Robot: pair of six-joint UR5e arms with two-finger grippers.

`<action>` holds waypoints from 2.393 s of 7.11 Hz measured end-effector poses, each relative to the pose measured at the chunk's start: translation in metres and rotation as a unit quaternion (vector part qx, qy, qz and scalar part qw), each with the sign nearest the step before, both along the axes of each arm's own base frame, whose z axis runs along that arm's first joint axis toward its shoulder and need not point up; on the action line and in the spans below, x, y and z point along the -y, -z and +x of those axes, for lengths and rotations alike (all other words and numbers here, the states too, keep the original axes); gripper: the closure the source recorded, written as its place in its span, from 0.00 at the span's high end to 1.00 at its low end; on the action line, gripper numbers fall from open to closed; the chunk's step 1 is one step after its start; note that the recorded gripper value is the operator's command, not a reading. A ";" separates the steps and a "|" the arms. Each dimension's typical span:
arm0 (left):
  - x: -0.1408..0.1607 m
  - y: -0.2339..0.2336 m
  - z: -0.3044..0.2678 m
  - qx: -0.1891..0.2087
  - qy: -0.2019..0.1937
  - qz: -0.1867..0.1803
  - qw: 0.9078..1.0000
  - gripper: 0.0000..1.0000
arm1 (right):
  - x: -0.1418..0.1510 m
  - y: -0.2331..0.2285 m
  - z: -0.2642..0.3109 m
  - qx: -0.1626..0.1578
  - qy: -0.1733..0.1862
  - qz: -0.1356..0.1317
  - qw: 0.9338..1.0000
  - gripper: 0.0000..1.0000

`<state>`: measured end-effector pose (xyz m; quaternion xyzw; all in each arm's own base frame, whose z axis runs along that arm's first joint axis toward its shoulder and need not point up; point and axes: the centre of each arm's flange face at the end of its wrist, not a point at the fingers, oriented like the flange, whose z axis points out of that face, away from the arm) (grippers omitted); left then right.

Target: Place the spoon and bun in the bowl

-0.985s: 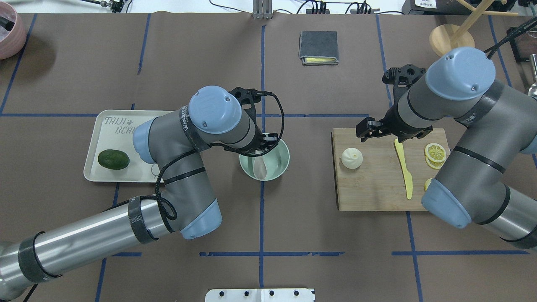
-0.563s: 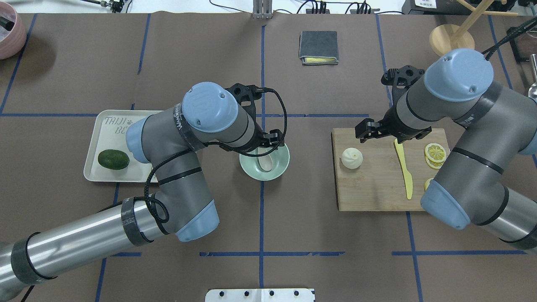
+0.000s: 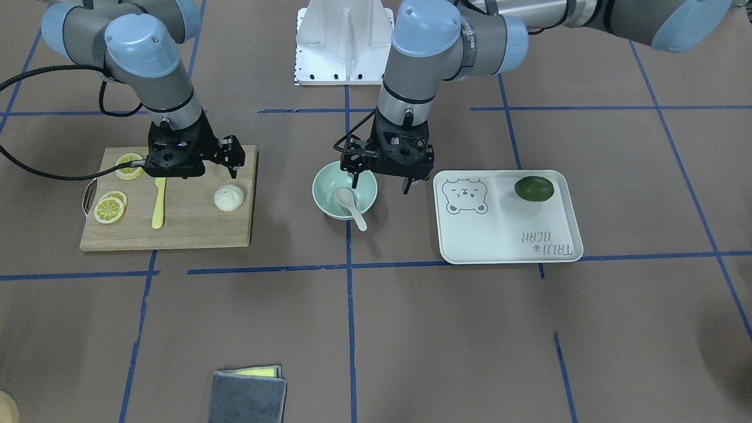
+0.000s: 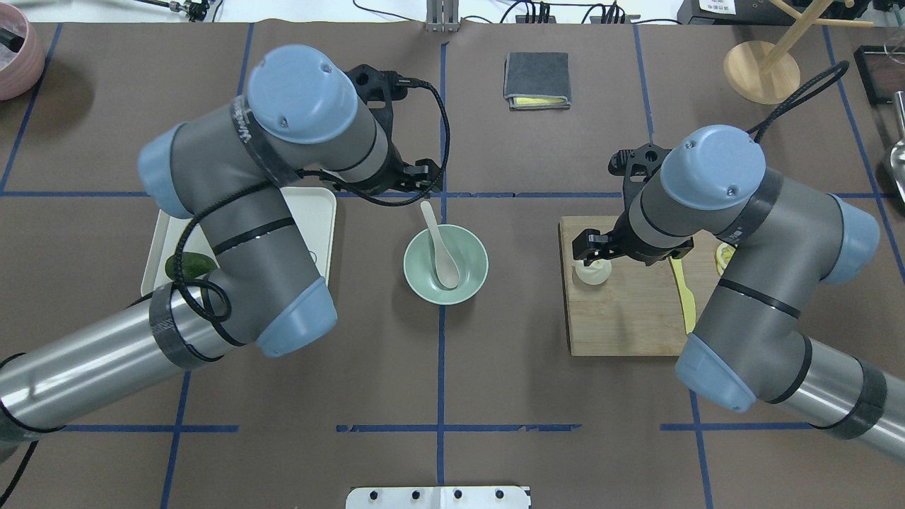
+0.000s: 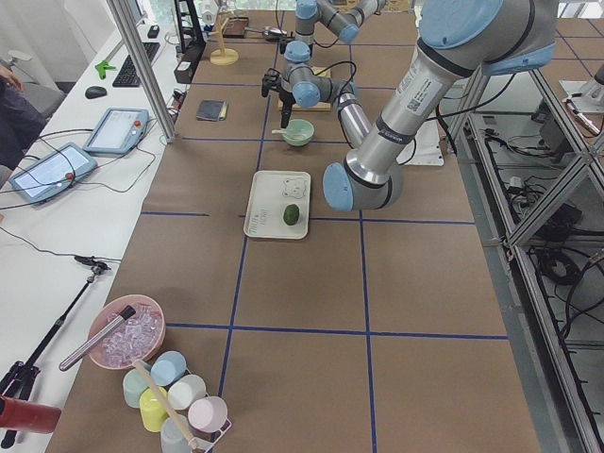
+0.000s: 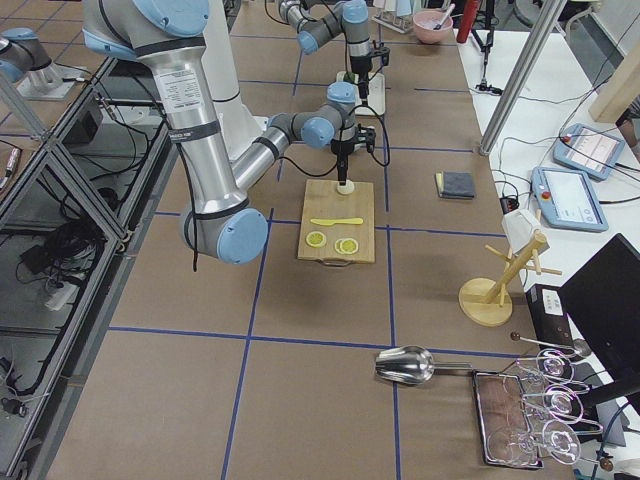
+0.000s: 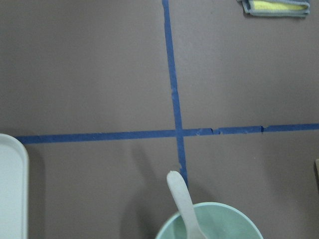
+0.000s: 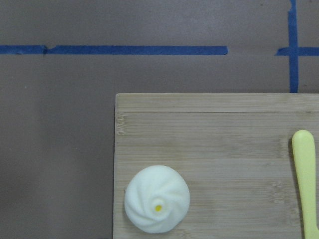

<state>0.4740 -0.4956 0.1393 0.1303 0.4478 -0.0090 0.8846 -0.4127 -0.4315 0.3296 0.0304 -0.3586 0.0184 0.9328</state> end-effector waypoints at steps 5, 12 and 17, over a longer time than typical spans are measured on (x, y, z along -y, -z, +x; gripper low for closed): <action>0.018 -0.050 -0.096 0.041 -0.002 0.048 0.998 1.00 | 0.018 -0.014 -0.044 -0.015 0.007 -0.008 1.000 0.86; 0.027 -0.050 -0.130 0.052 0.017 0.046 0.997 1.00 | 0.023 -0.006 -0.042 -0.010 0.008 -0.003 1.000 0.00; 0.047 -0.097 -0.212 0.124 -0.010 0.095 0.988 1.00 | 0.024 0.063 -0.023 0.041 0.003 0.013 0.999 0.00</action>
